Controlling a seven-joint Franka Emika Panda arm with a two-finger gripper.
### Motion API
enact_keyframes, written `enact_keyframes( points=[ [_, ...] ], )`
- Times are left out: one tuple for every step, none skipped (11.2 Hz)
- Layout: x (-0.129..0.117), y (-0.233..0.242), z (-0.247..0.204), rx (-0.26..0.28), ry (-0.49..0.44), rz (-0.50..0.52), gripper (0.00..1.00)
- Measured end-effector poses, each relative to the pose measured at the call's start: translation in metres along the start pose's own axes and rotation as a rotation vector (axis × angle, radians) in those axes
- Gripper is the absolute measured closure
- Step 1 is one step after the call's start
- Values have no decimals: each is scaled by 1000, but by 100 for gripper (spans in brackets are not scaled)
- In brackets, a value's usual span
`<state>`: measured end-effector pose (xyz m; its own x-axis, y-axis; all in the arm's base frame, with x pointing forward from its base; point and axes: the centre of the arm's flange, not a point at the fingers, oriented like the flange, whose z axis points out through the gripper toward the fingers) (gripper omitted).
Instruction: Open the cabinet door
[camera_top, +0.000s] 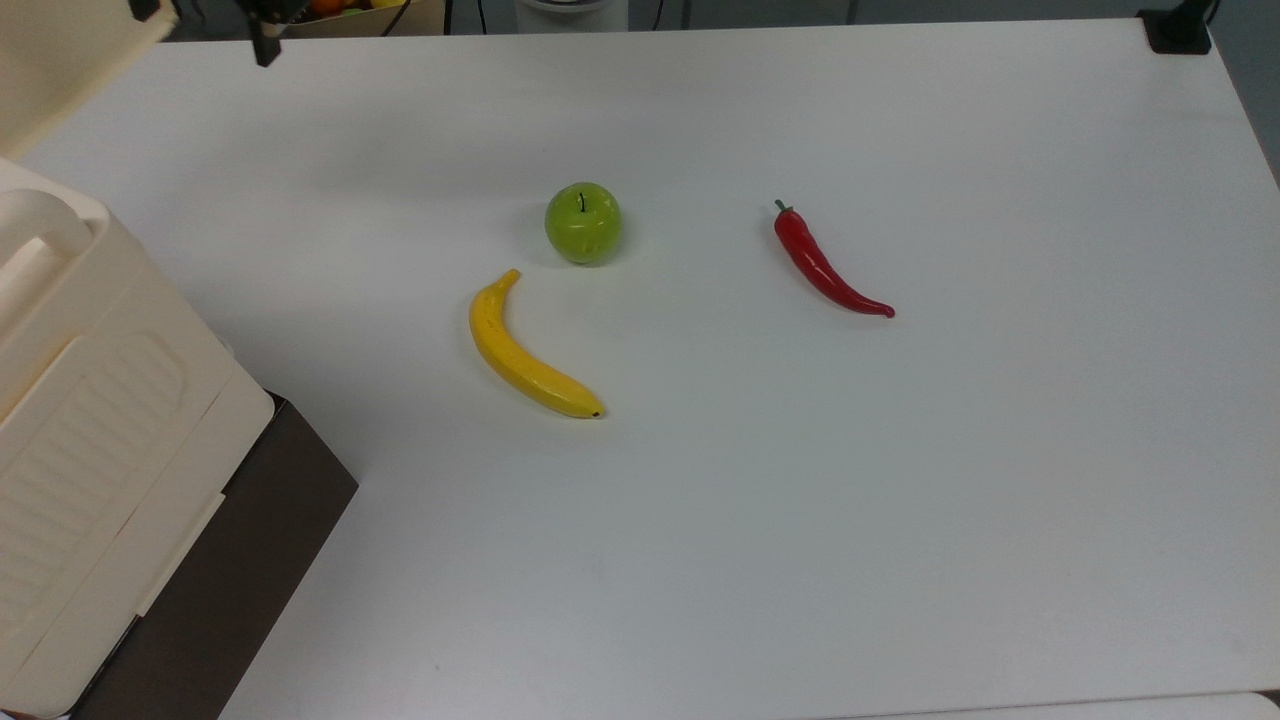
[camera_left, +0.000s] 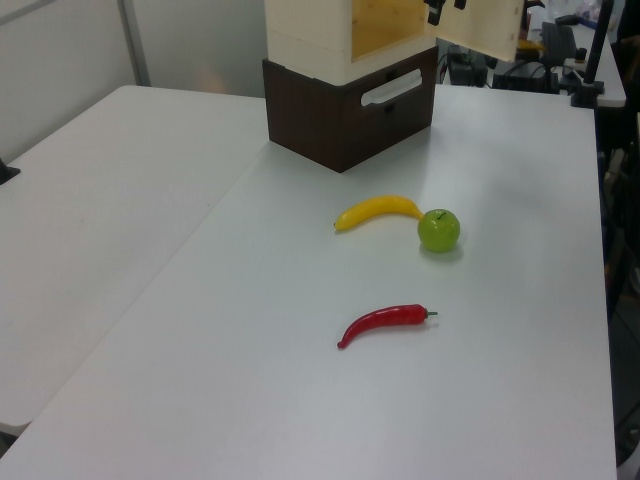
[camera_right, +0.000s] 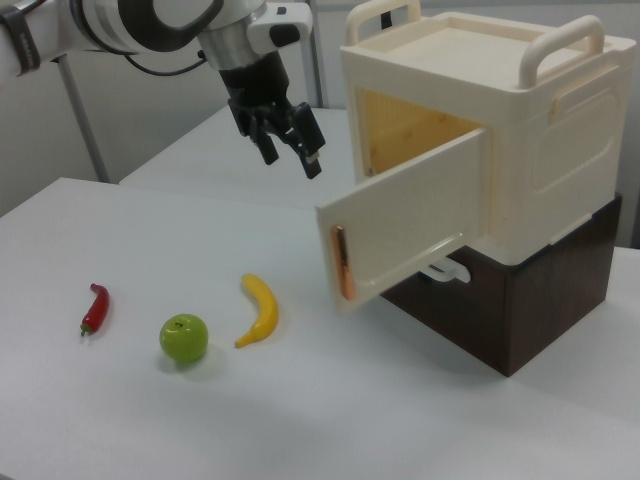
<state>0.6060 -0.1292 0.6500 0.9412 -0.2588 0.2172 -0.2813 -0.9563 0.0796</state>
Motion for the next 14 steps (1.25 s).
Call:
enact_keyframes(
  points=[
    [-1, -12, 1, 35, -7, -10, 0],
    [-3, -26, 4, 65, -18, -27, 0],
    [-8, -50, 9, 85, -33, -62, 0],
    [-14, -74, 11, 94, -46, -102, 0],
    [-23, -98, 13, 99, -72, -143, 0],
    [-36, -123, 13, 100, -103, -189, 0],
    [-50, -145, 11, 102, -124, -228, 0],
    [-63, -164, 11, 101, -139, -248, 0],
    [-78, -181, 13, 91, -154, -261, 0],
    [-89, -190, 14, 78, -162, -275, 0],
    [-98, -191, 14, 68, -169, -284, 0],
    [-102, -187, 12, 61, -175, -281, 0],
    [-104, -179, 11, 57, -184, -274, 0],
    [-104, -172, 11, 54, -194, -276, 0]
  ],
)
